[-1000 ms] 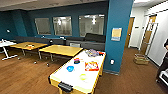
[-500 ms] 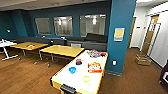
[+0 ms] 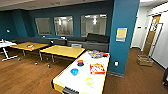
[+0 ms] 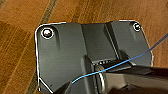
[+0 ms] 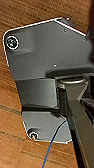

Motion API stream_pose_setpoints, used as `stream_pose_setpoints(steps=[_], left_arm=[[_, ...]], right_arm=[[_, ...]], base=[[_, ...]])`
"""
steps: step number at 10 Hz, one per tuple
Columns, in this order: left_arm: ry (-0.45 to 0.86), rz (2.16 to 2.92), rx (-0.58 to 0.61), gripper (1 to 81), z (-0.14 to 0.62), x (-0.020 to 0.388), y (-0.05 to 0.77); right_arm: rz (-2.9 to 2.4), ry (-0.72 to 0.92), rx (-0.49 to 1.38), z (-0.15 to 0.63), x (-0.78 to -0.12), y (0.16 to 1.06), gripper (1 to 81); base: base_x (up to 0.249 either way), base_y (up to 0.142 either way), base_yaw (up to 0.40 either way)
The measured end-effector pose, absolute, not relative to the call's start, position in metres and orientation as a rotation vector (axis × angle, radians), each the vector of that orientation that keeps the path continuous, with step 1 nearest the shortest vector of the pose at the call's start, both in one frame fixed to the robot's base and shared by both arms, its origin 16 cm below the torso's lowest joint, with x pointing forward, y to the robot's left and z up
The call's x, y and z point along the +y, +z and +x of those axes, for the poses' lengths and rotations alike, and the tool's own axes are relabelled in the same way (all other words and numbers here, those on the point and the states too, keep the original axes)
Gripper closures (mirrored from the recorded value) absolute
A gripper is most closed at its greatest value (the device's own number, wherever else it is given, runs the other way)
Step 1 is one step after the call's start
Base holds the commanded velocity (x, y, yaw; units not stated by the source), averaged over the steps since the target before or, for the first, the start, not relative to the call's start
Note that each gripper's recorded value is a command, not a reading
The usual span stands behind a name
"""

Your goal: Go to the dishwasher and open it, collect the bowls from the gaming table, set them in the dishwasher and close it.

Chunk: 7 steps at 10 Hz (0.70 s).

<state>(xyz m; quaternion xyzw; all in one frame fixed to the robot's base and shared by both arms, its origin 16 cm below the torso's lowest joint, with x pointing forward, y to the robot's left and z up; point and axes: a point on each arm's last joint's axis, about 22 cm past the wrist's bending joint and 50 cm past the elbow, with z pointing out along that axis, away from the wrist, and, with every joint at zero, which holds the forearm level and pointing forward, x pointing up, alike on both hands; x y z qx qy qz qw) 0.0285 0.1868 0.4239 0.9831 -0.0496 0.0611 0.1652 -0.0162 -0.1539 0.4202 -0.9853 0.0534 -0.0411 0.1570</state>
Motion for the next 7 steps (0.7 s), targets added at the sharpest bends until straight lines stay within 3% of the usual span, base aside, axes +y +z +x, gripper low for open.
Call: stream_pose_setpoints(steps=[7], left_arm=[[0.174, 2.801, -0.141, 1.0, 0.029, 0.1872, 0.4239]], right_arm=[[-2.82, -0.118, 0.153, -0.016, -0.1539, 0.4202, 1.0]], base=[[0.107, 0.078, 0.0]])
